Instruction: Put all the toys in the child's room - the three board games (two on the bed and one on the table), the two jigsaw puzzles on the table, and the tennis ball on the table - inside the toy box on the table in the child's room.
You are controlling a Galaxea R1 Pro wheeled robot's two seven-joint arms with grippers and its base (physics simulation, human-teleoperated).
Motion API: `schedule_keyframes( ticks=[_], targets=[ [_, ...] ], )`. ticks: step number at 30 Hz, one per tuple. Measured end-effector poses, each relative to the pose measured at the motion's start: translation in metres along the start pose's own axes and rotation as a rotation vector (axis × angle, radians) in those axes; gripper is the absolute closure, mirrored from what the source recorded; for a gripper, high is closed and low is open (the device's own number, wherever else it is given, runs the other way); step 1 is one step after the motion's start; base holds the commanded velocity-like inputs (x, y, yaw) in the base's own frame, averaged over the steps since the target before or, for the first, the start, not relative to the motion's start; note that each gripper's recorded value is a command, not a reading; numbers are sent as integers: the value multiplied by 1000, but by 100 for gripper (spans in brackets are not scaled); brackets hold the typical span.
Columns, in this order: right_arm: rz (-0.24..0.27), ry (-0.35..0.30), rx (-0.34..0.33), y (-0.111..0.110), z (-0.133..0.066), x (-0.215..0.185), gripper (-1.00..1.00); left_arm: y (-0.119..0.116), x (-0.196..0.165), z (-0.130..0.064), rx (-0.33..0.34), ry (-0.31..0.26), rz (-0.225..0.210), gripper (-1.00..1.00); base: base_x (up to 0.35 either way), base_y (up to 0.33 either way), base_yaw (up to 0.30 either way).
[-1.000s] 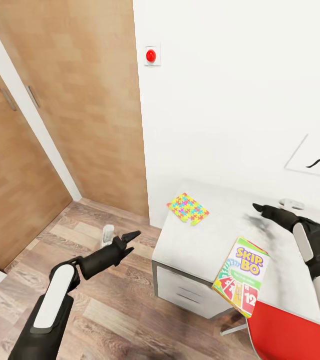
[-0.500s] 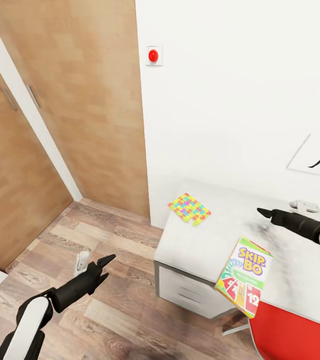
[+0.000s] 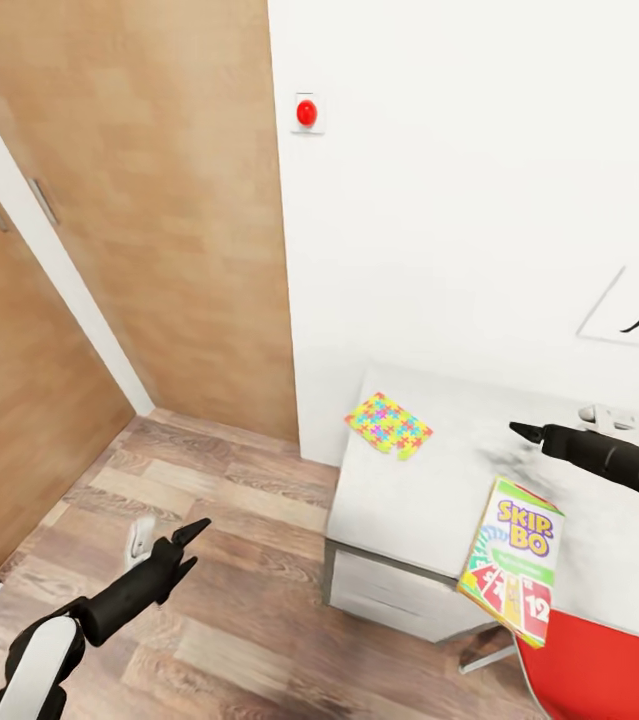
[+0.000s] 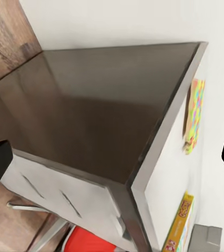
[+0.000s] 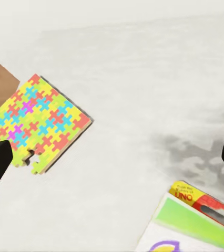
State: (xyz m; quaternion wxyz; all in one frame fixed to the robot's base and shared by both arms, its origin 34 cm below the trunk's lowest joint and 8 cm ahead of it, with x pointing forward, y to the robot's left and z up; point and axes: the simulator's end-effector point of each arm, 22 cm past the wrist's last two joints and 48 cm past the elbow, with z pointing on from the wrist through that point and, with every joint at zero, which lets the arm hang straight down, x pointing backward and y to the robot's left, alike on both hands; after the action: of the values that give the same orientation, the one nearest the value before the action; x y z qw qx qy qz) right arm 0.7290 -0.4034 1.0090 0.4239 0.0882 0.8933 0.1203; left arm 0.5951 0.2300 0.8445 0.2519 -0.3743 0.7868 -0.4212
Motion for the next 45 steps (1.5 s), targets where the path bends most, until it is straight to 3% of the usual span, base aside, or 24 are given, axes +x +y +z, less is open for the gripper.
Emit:
schedule_keyframes(
  ticks=[17, 31, 39, 45],
  targets=[
    [0, -1, -10, 3, -1, 0, -100, 0, 3, 1, 3, 6, 4, -100, 214, 234, -271],
    [2, -1, -9, 2, -1, 0, -100, 15, 10, 5, -21, 20, -24, -100, 232, 239, -285],
    [13, 11, -4, -2, 2, 3, -100, 37, 19, 5, -61, 35, -56, -100, 165, 294, -286],
    [19, 17, -1, -5, 4, 5, -100, 74, 30, 4, -136, 44, -91, -100, 116, 294, -286]
  ],
)
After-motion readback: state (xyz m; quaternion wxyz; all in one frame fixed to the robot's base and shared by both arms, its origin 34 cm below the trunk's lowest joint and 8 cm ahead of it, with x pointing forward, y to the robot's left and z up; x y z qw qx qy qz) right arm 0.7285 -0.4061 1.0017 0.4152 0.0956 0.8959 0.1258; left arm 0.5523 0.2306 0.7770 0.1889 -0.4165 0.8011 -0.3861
